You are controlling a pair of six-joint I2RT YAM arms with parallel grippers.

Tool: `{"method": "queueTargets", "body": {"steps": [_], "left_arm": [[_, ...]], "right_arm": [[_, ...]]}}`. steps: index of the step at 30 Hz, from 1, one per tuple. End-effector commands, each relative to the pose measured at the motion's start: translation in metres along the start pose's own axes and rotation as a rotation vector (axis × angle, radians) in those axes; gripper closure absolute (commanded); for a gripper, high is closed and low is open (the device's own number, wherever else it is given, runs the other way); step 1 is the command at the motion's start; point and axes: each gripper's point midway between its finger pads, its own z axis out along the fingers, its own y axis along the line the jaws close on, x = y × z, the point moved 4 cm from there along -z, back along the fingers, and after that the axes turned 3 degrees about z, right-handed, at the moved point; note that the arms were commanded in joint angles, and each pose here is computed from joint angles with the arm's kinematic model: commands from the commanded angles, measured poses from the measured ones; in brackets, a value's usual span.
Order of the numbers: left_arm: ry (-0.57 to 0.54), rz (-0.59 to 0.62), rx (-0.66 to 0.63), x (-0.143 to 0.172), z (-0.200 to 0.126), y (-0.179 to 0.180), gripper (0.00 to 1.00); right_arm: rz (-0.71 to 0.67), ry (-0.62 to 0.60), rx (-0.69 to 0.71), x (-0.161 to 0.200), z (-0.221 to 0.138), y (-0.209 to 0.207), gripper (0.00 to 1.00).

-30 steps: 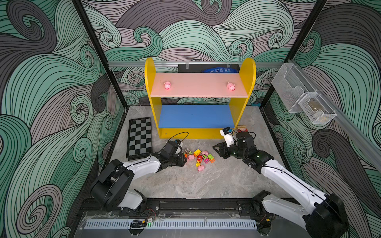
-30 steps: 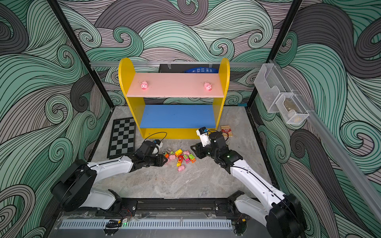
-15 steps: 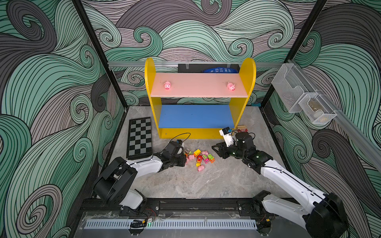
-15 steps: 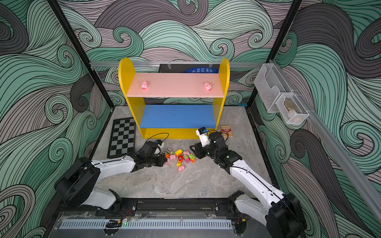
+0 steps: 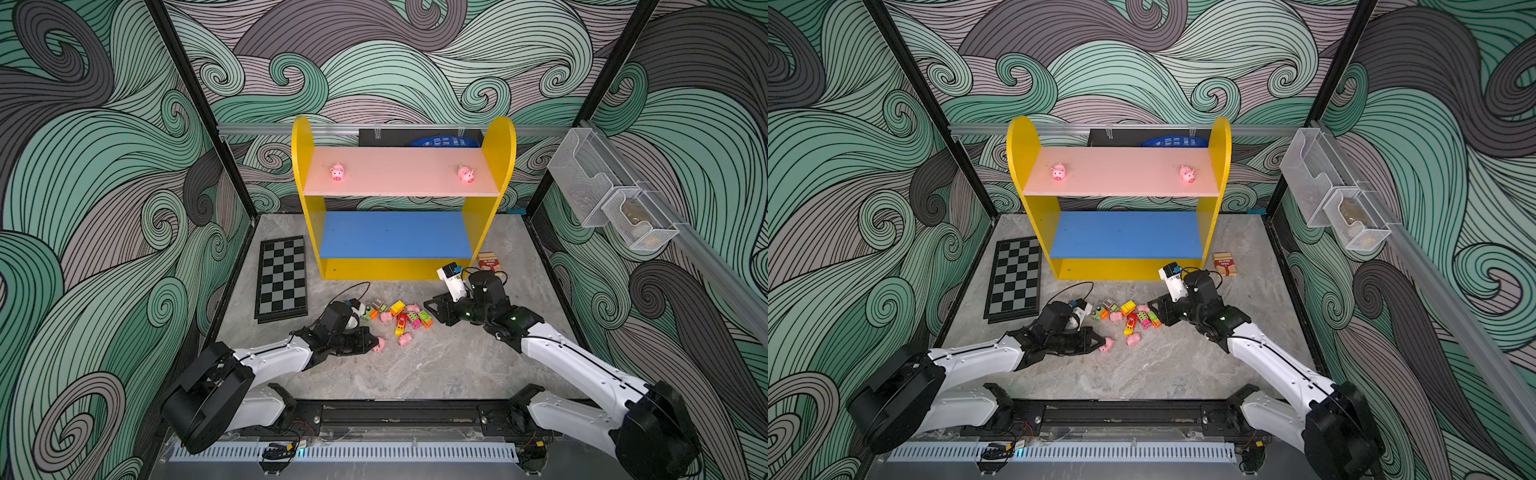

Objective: Organize plastic toys on shelves
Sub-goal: Pick up the plastic toy at the center of the board.

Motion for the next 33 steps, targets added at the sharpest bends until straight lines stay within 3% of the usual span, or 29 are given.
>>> {"method": "queueTargets", "body": {"steps": [1, 3, 8, 20, 25, 28, 33], "left_arm": [[0.008, -0.012, 0.006, -0.001, 0.006, 0.0, 0.96], [0.007, -0.011, -0.035, -0.002, 0.009, 0.006, 0.93], [-0.036, 0.004, -0.139, -0.009, 0.007, 0.019, 0.69], [-0.124, 0.094, -0.334, -0.035, -0.014, 0.023, 0.67], [-0.119, 0.229, -0.165, -0.039, -0.017, -0.011, 0.64], [-0.089, 0.314, -0.07, -0.031, -0.015, -0.031, 0.54], [-0.039, 0.327, -0.192, -0.023, -0.001, -0.017, 0.53]], "right_arm": [[-0.012, 0.004, -0.02, 0.002, 0.004, 0.003, 0.55], [-0.013, 0.009, -0.022, 0.003, 0.006, 0.004, 0.55], [-0.017, 0.016, -0.023, 0.004, 0.007, 0.005, 0.54], [-0.016, 0.035, -0.019, 0.011, 0.01, 0.004, 0.54], [-0.018, 0.044, -0.012, 0.014, 0.012, 0.003, 0.54], [-0.017, 0.051, -0.008, 0.017, 0.013, 0.002, 0.54], [-0.016, 0.056, -0.006, 0.018, 0.014, 0.001, 0.54]]}}
